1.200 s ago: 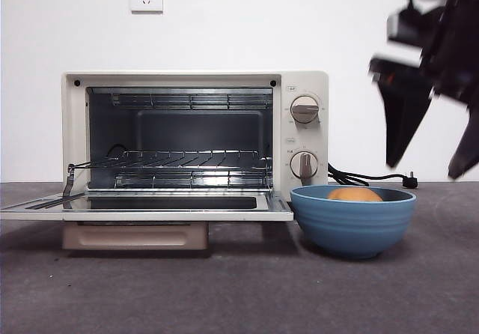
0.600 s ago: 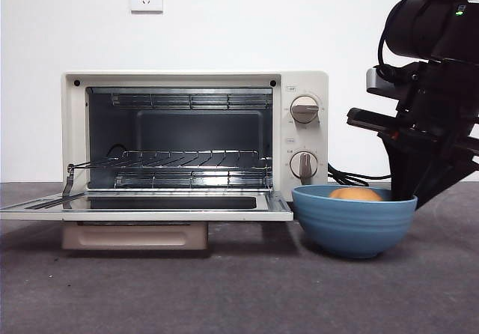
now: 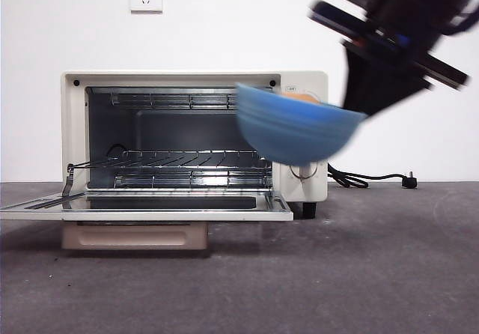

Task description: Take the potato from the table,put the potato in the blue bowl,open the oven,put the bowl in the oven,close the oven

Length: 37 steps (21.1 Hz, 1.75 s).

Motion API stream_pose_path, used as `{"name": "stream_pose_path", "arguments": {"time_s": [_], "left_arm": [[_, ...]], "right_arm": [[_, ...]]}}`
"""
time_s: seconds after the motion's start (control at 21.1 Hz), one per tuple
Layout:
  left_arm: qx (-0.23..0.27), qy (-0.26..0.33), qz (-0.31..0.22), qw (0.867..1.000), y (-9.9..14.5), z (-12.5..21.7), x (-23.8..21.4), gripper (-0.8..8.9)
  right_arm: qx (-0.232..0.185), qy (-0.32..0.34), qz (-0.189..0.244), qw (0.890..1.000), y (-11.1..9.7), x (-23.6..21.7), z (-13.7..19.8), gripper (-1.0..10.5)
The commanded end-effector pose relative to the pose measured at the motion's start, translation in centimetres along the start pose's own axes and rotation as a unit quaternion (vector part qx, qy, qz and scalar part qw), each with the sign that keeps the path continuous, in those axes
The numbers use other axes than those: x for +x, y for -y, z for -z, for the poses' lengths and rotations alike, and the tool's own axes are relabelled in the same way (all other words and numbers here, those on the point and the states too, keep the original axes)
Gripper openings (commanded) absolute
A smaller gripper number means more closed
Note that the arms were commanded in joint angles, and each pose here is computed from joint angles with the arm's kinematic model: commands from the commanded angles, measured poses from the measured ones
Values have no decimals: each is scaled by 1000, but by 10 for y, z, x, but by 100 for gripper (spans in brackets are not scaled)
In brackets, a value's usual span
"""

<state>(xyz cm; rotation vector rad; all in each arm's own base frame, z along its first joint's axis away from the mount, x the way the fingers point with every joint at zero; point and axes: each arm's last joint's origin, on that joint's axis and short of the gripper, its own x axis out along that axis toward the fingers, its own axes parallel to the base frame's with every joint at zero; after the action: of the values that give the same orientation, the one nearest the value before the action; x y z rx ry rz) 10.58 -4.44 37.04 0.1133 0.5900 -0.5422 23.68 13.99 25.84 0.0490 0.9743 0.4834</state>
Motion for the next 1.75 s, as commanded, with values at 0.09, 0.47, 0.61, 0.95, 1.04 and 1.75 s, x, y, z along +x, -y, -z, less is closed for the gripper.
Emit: {"name": "stream_pose_path", "arguments": {"time_s": [0.09, 0.47, 0.61, 0.95, 1.04, 1.75], "left_arm": [[7, -2, 0, 1000, 0, 1, 1, -8], [7, -4, 2, 1000, 0, 1, 1, -8], [7, -8, 3, 1000, 0, 2, 0, -8], [6, -9, 3, 1000, 0, 2, 0, -8], [7, -9, 3, 1000, 0, 2, 0, -8], [11, -13, 3, 1000, 0, 3, 0, -8]], "right_arm": [[9, 32, -18, 999, -24, 7, -22, -14], [31, 26, 4, 999, -45, 66, -77, -14], [38, 30, 18, 999, -46, 83, -87, -14], [54, 63, 36, 996, -42, 94, -95, -14], [56, 61, 38, 996, -40, 94, -95, -13], [61, 53, 41, 996, -38, 104, -93, 199]]}}
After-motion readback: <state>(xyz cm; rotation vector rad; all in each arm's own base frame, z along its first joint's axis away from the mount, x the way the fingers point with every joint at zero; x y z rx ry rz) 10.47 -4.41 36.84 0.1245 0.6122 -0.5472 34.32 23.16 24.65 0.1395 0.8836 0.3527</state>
